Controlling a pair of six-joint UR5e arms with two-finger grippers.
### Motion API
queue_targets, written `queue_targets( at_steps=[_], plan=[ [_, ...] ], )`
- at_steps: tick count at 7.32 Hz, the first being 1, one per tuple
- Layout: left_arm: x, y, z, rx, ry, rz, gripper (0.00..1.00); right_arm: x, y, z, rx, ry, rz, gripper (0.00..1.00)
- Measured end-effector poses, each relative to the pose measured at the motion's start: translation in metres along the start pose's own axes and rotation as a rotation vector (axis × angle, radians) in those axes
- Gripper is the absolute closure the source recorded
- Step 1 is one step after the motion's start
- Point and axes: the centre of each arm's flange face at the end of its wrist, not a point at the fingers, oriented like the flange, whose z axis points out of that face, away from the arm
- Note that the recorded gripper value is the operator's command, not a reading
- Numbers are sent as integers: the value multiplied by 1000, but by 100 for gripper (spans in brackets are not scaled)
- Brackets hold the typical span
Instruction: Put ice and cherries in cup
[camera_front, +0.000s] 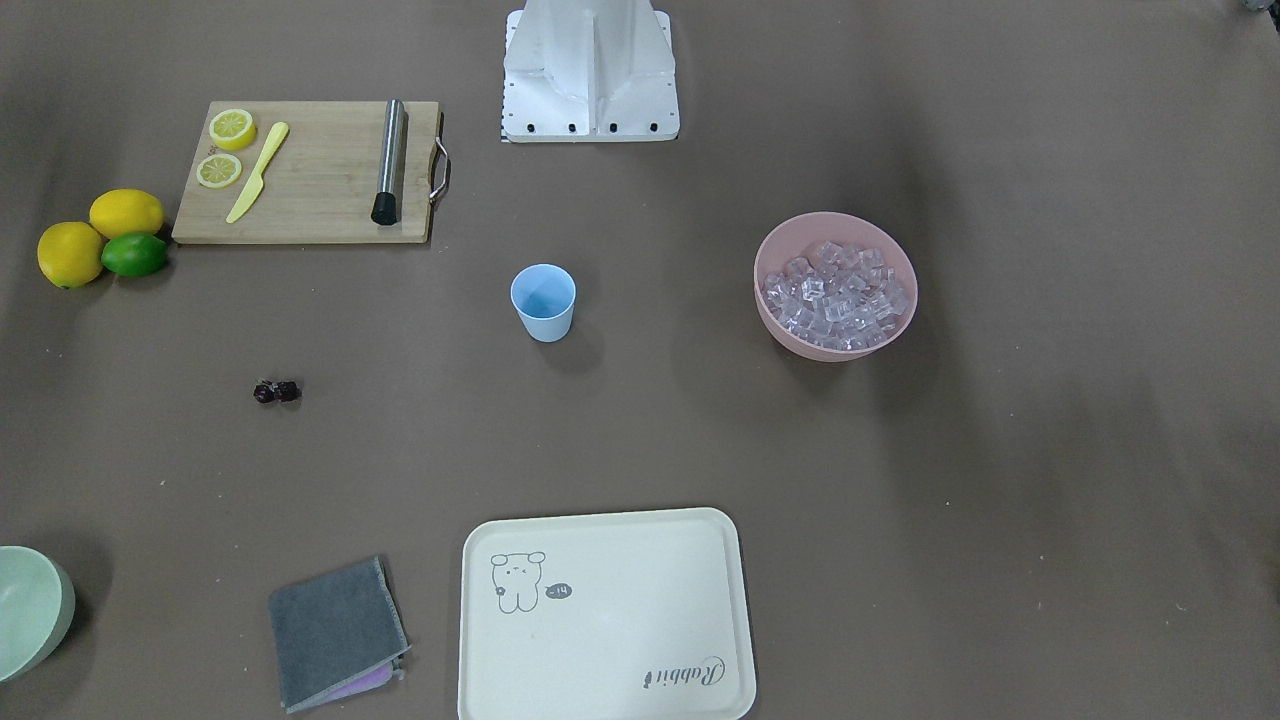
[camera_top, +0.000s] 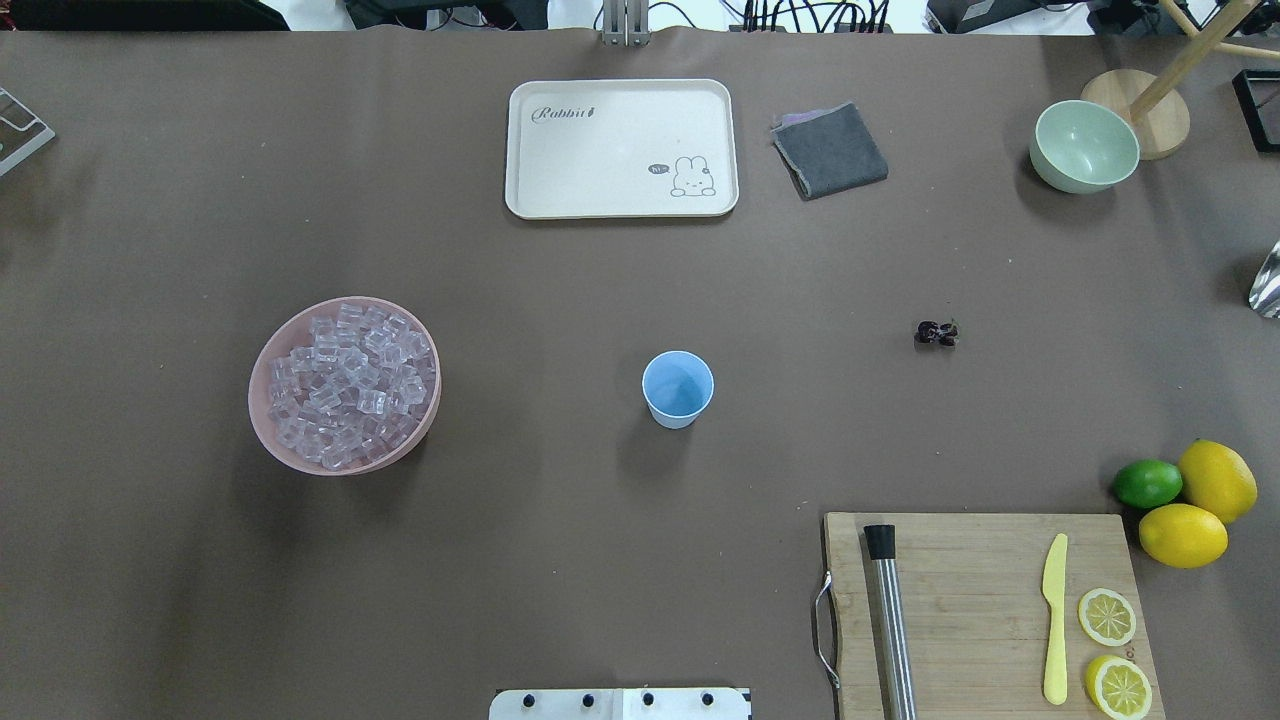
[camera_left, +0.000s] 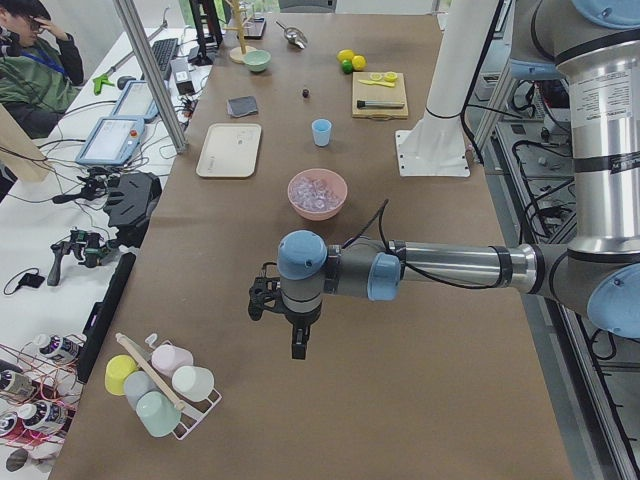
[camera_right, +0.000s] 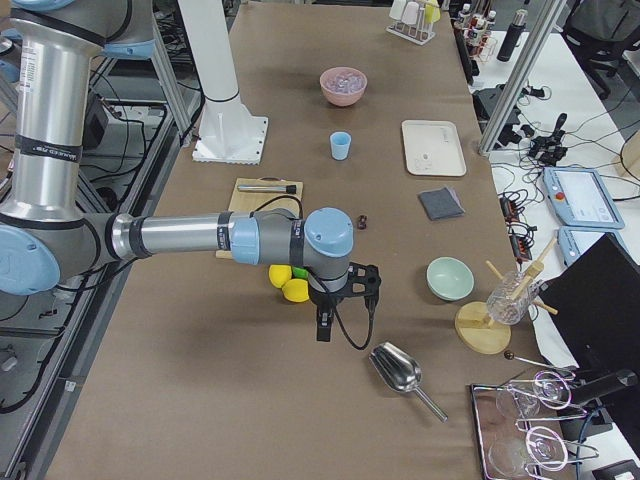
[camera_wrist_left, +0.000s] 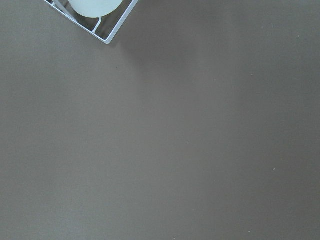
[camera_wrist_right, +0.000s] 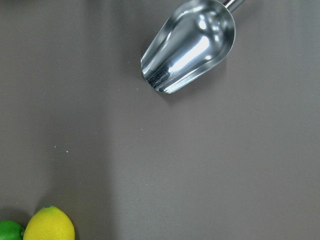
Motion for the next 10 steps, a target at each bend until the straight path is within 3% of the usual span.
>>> queue_targets(
  at_steps=[5,10],
  plan=[
    [9,-5,-10,22,1,20,1,-2,0,-3,5,6,-4,0],
    [41,-18,-51,113,4,86,1,-17,-13,-20,49,-1,-36,0]
  ],
)
